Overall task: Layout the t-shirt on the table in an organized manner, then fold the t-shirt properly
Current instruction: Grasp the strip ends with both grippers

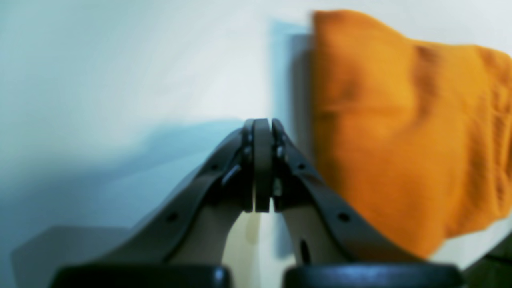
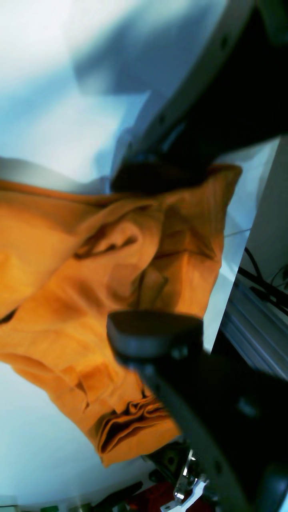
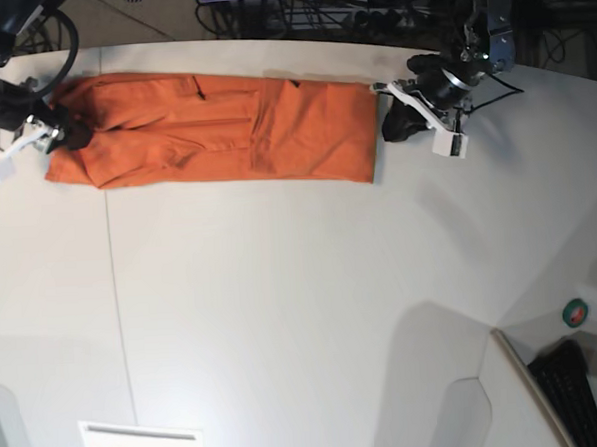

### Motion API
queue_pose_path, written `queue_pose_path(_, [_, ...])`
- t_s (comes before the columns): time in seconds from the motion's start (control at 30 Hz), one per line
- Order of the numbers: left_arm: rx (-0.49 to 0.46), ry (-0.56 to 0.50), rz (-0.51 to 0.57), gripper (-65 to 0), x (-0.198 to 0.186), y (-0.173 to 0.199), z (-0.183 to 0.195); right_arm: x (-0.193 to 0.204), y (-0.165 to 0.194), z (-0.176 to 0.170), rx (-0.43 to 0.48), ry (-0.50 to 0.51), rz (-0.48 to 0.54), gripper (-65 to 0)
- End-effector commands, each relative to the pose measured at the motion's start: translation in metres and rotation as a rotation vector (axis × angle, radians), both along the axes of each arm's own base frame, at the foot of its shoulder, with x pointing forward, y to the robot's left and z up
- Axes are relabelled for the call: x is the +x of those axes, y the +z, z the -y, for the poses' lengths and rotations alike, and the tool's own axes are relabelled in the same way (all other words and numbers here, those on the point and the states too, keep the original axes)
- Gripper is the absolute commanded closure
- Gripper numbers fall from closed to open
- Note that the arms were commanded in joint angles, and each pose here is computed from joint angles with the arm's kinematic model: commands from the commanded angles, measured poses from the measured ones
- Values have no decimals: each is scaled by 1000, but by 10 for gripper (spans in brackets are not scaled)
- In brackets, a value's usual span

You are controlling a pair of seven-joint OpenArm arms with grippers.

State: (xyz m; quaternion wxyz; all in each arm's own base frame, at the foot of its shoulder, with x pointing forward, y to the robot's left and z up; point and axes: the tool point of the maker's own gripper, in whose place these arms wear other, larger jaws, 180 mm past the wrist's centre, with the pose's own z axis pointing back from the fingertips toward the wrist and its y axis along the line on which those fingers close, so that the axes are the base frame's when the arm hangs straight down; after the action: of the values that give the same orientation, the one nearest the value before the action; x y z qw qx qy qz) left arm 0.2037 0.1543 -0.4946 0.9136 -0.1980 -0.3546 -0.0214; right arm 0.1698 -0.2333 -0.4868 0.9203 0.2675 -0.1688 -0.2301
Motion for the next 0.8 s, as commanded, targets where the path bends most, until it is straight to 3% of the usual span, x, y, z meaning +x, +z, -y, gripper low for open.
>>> queue_pose_path(0.0, [8,-8,-2,0,-1,1,-2,9,7,8,-13,-7,31,-348])
queue_pose_path(0.2, [-19,-4,-8,0,-2,-2,10,10,-2,1,35,-14,5,-285])
queue_pose_path(0.43, [-37,0,-11,0,-3,-2,18,15,-3,-2,48,-13,6,-275])
queue_pose_path(0.5, [-37,1,-18,0,-6,-4,18,22,-2,-6,40,26,13,-209])
queue_pose_path(0.63, [-38,0,-22,0,-9,-4,19,34,0,-17,18,112,27,0])
queue_pose_path(0.77, [-39,2,-26,0,-11,-5,19,45,0,-24,2,117,74,0])
